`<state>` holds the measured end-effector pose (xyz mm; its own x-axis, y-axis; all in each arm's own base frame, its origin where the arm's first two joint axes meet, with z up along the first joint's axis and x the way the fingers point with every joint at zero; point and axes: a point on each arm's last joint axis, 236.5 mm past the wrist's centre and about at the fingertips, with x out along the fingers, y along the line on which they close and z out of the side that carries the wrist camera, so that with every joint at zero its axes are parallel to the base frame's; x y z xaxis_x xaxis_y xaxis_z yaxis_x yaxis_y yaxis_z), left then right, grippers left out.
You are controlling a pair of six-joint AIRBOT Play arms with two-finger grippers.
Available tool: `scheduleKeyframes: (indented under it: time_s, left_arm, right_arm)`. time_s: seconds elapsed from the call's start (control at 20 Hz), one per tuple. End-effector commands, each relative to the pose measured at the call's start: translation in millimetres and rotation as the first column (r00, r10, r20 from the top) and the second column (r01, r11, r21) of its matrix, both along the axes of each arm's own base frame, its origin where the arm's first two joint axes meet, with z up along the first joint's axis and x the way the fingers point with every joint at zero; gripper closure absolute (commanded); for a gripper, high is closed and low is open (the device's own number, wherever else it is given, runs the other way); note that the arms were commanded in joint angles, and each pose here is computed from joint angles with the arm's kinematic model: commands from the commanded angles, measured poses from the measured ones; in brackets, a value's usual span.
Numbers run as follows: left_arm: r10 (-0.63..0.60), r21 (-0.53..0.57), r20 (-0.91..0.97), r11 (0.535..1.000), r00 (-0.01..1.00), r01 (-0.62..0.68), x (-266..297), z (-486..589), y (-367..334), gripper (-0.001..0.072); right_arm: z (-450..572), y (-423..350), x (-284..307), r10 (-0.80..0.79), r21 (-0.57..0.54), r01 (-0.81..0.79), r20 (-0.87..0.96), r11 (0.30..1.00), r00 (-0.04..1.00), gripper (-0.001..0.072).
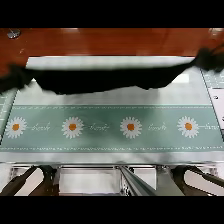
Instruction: Fold the shirts.
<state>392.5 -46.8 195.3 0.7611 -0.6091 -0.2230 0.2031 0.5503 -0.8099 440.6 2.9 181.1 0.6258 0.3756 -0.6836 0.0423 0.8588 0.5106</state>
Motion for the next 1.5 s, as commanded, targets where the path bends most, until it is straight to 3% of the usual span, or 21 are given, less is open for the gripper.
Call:
scheduleKeyframes:
  time_s: [0.0, 0.1, 0.25, 0.35, 0.6, 0.65, 0.8, 0.95, 1.0, 1.15, 1.25, 1.3, 1.45]
  left_arm:
    - [0.076, 0.158, 0.355, 0.977, 0.932, -0.14, -10, 161, 12, 0.0692]
    - [0.155, 0.32, 0.464, 0.889, 0.872, -0.328, -34, 213, 32, 0.0692]
    - [0.224, 0.463, 0.604, 0.683, 0.765, -0.565, -96, 274, 53, 0.0692]
    - [0.285, 0.471, 0.656, 0.569, 0.699, -0.674, -139, 293, 65, 0.0692]
    - [0.3, 0.5, 0.744, 0.342, 0.596, -0.796, -230, 307, 69, 0.0692]
    - [0.317, 0.5, 0.745, 0.316, 0.586, -0.806, -242, 305, 72, 0.0692]
    - [0.32, 0.533, 0.721, 0.312, 0.615, -0.787, -250, 294, 76, 0.0692]
    - [0.323, 0.589, 0.648, 0.362, 0.69, -0.723, -217, 264, 80, 0.0692]
    - [0.323, 0.613, 0.597, 0.408, 0.735, -0.677, -198, 244, 78, 0.0692]
    - [0.294, 0.656, 0.345, 0.604, 0.891, -0.453, -138, 151, 61, 0.0692]
    - [0.286, 0.645, 0.17, 0.691, 0.943, -0.326, -103, 85, 60, 0.0692]
    - [0.284, 0.639, 0.086, 0.72, 0.955, -0.272, -86, 49, 61, 0.0692]
    - [0.258, 0.648, -0.015, 0.738, 0.966, -0.187, -29, -37, 61, 0.0692]
  right_arm:
    - [167, 3, -23, 0.016, -0.111, 0.026, 0.361, 0.993, 0.932, 0.0679]
    - [230, 10, -69, 0.019, -0.167, 0.077, 0.511, 0.983, 0.859, 0.0679]
    - [277, 10, -139, 0.025, -0.266, 0.185, 0.63, 0.946, 0.777, 0.0678]
    - [285, 10, -183, 0.025, -0.32, 0.238, 0.642, 0.917, 0.766, 0.0678]
    - [294, 10, -264, -0.006, -0.363, 0.345, 0.681, 0.866, 0.732, 0.0678]
    - [291, 9, -275, -0.02, -0.361, 0.356, 0.677, 0.862, 0.736, 0.0678]
    - [271, 14, -293, -0.03, -0.376, 0.334, 0.625, 0.864, 0.78, 0.0678]
    - [237, 13, -281, -0.041, -0.379, 0.277, 0.526, 0.883, 0.849, 0.0678]
    - [223, 15, -269, -0.041, -0.36, 0.245, 0.49, 0.9, 0.871, 0.0678]
    - [158, 42, -217, 0.077, -0.277, 0.021, 0.337, 0.961, 0.938, 0.0678]
    - [108, 41, -177, 0.099, -0.217, -0.045, 0.244, 0.975, 0.965, 0.0678]
    - [81, 35, -155, 0.087, -0.189, -0.048, 0.205, 0.981, 0.975, 0.0678]
    - [12, 19, -92, 0.056, -0.148, -0.039, 0.112, 0.988, 0.992, 0.0678]
